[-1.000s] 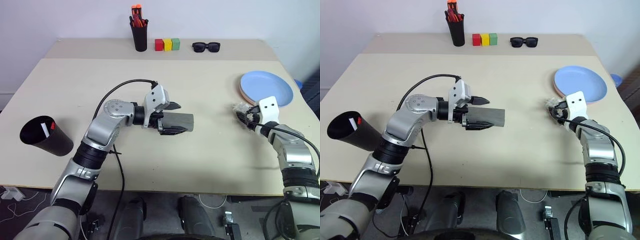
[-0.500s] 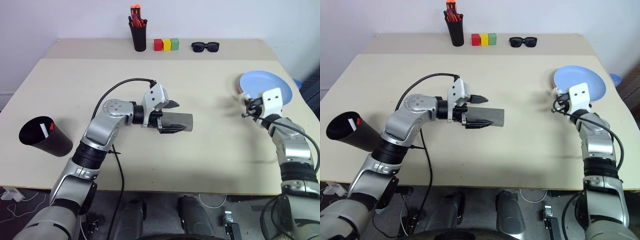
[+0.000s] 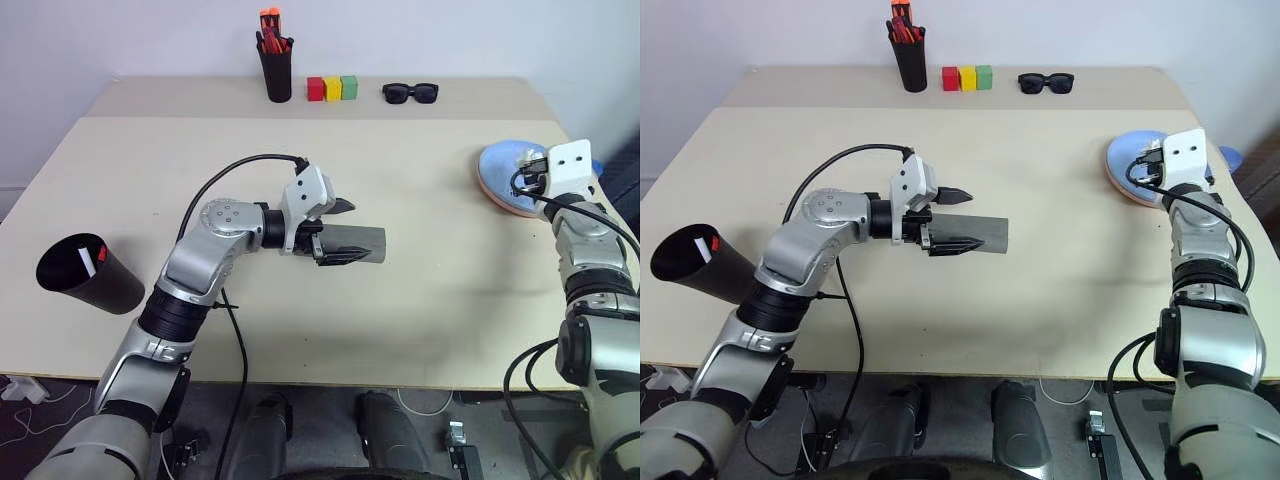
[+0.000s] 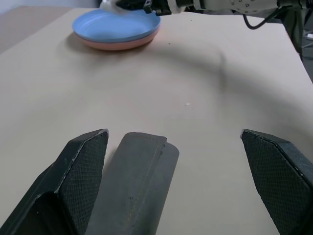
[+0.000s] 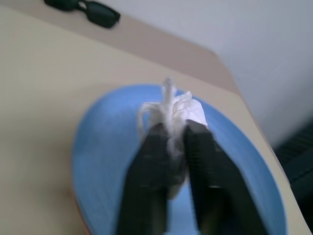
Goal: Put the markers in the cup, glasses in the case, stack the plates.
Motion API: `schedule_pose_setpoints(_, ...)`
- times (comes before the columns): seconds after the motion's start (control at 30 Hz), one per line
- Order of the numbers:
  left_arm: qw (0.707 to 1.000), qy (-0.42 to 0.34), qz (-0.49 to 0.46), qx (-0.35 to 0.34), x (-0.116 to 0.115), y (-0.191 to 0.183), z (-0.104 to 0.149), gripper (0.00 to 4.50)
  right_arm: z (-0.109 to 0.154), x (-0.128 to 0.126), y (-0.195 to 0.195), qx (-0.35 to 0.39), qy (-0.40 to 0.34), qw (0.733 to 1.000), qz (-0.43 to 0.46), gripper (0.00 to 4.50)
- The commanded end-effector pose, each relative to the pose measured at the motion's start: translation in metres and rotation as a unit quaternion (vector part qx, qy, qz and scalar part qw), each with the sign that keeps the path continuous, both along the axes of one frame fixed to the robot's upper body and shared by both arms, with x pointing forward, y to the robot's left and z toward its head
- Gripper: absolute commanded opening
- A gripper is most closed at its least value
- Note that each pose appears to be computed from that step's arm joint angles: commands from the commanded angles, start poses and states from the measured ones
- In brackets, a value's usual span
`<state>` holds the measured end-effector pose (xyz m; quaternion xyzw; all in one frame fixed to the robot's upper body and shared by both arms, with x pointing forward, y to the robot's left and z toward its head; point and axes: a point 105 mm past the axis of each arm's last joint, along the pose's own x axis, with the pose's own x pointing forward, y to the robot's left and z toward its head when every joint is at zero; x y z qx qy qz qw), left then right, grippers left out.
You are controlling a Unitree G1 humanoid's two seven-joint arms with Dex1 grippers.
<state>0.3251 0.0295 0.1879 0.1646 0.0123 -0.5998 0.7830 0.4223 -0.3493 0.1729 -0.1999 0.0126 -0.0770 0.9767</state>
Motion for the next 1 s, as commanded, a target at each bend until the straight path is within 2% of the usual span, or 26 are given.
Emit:
schedule_pose_setpoints(0.03, 1.0, -0.016, 0.002, -0.015, -0.003, 0.003, 0.012, 4.5, 0.025, 0.0, -0.007, -0.011, -0.035, 0.999, -0.013, 2.96)
schedule_pose_setpoints(0.07, 1.0, -0.016, 0.004, -0.016, -0.003, 0.004, 0.012, 4.5, 0.026, 0.0, -0.008, -0.006, -0.039, 0.999, -0.015, 3.35)
schedule_pose_setpoints(0.13, 1.0, -0.016, 0.006, -0.017, -0.003, 0.004, 0.011, 4.5, 0.029, 0.0, -0.009, -0.001, -0.046, 0.999, -0.016, 4.41)
schedule_pose_setpoints(0.33, 0.997, -0.052, 0.033, -0.05, 0.003, 0.003, 0.018, 4.5, 0.047, -0.005, -0.011, 0.045, -0.099, 0.994, 0.003, 4.41)
schedule_pose_setpoints(0.4, 0.993, -0.065, 0.054, -0.086, 0.007, 0.005, 0.025, 4.5, 0.057, -0.008, -0.002, 0.072, -0.139, 0.986, 0.049, 4.41)
schedule_pose_setpoints(0.5, 0.972, -0.116, 0.113, -0.169, 0.016, 0.012, 0.044, 4.5, 0.056, -0.02, 0.016, 0.076, -0.163, 0.975, 0.128, 4.41)
schedule_pose_setpoints(0.6, 0.949, -0.147, 0.169, -0.222, 0.019, 0.021, 0.051, 4.5, 0.036, -0.046, 0.045, 0.084, -0.135, 0.96, 0.229, 4.41)
schedule_pose_setpoints(0.7, 0.939, -0.145, 0.188, -0.247, 0.015, 0.034, 0.05, 4.5, 0.021, -0.077, 0.066, 0.107, -0.104, 0.95, 0.273, 4.41)
schedule_pose_setpoints(0.77, 0.93, -0.135, 0.199, -0.279, 0.01, 0.048, 0.051, 4.5, 0.011, -0.099, 0.081, 0.097, -0.074, 0.946, 0.299, 4.41)
schedule_pose_setpoints(1.0, 0.933, -0.123, 0.228, -0.25, -0.026, 0.085, 0.019, 4.5, 0.002, -0.159, 0.099, 0.09, -0.041, 0.945, 0.311, 4.41)
